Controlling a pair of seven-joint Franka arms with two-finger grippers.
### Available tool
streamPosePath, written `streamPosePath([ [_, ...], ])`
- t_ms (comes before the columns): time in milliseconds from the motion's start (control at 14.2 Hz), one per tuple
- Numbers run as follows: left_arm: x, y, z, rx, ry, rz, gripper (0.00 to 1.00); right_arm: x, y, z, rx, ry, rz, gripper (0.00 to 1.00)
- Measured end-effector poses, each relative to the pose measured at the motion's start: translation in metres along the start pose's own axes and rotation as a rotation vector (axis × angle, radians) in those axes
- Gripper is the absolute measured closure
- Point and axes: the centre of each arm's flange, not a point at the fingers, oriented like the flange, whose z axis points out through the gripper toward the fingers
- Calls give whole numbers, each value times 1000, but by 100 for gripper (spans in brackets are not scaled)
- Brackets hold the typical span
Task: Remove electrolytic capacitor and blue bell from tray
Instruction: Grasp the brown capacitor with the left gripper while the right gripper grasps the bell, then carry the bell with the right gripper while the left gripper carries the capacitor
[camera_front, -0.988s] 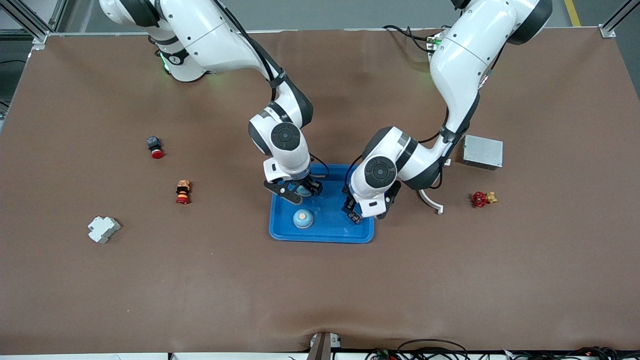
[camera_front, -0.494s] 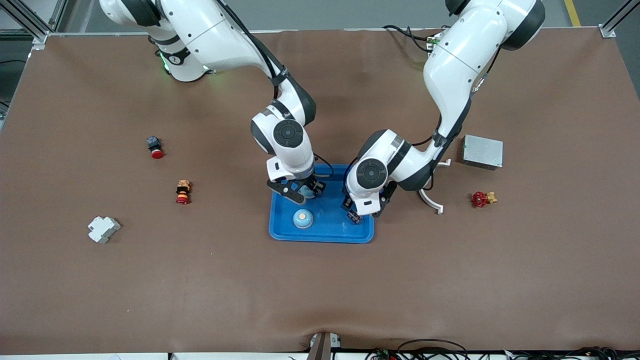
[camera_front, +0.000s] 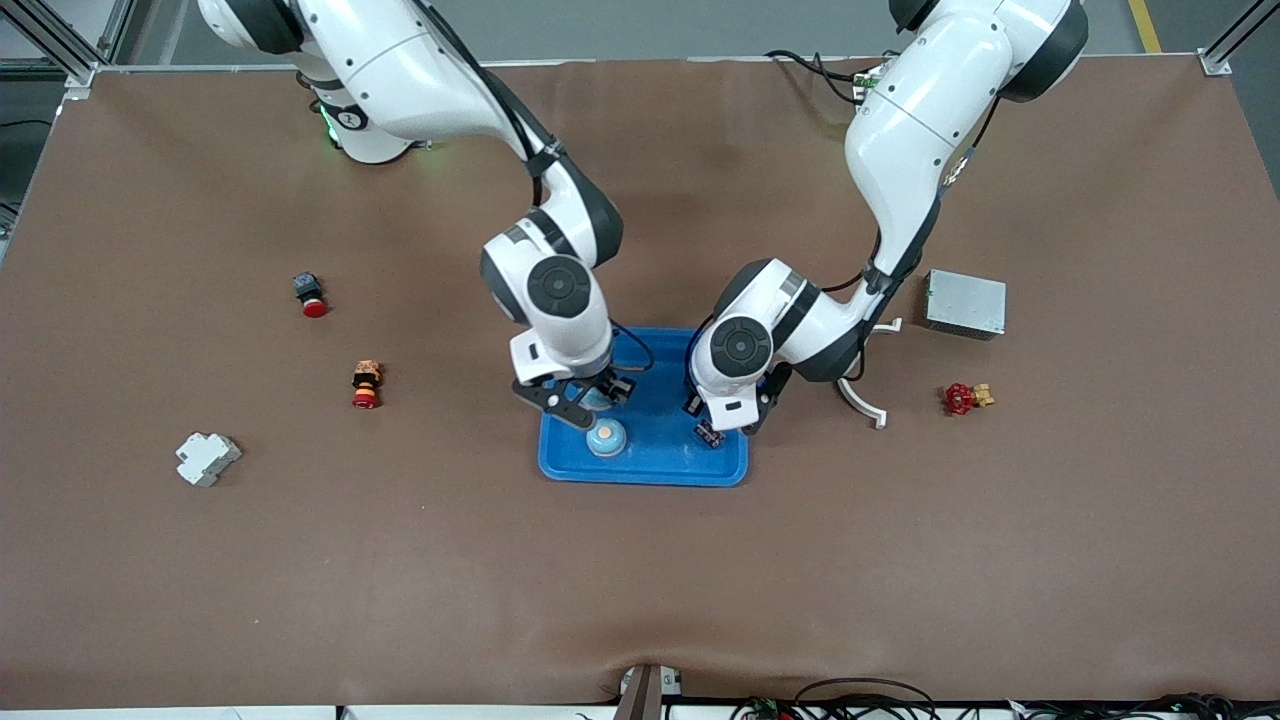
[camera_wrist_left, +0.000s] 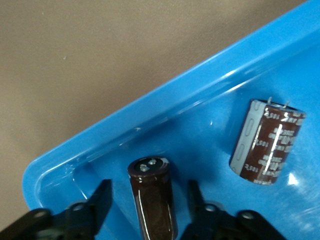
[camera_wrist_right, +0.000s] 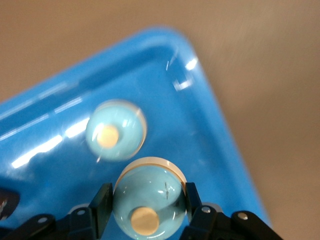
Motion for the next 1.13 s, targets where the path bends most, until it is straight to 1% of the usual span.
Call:
streamPosePath([
  [141, 0, 1, -2, -4, 0, 0, 60, 45, 29, -23, -13, -7, -56, 37],
  [212, 0, 1, -2, -5, 0, 0, 68, 69, 46, -35, -20, -13, -86, 37],
  [423, 0, 3, -4, -11, 0, -1, 68, 133, 103, -66, -22, -24, -178, 37],
  [635, 1, 9, -18, -41, -2, -2, 68, 182, 162, -71, -26, -35, -263, 37],
  [847, 4, 15, -48, -81, 3, -8, 68, 216, 213, -62, -28, -59, -320, 37],
  [988, 12, 16, -77, -79, 13, -17, 68, 232, 238, -60, 9, -78, -350, 37],
  [1129, 24, 13, -110, -63, 24, 9, 68, 244, 257, -62, 28, -79, -384, 37],
])
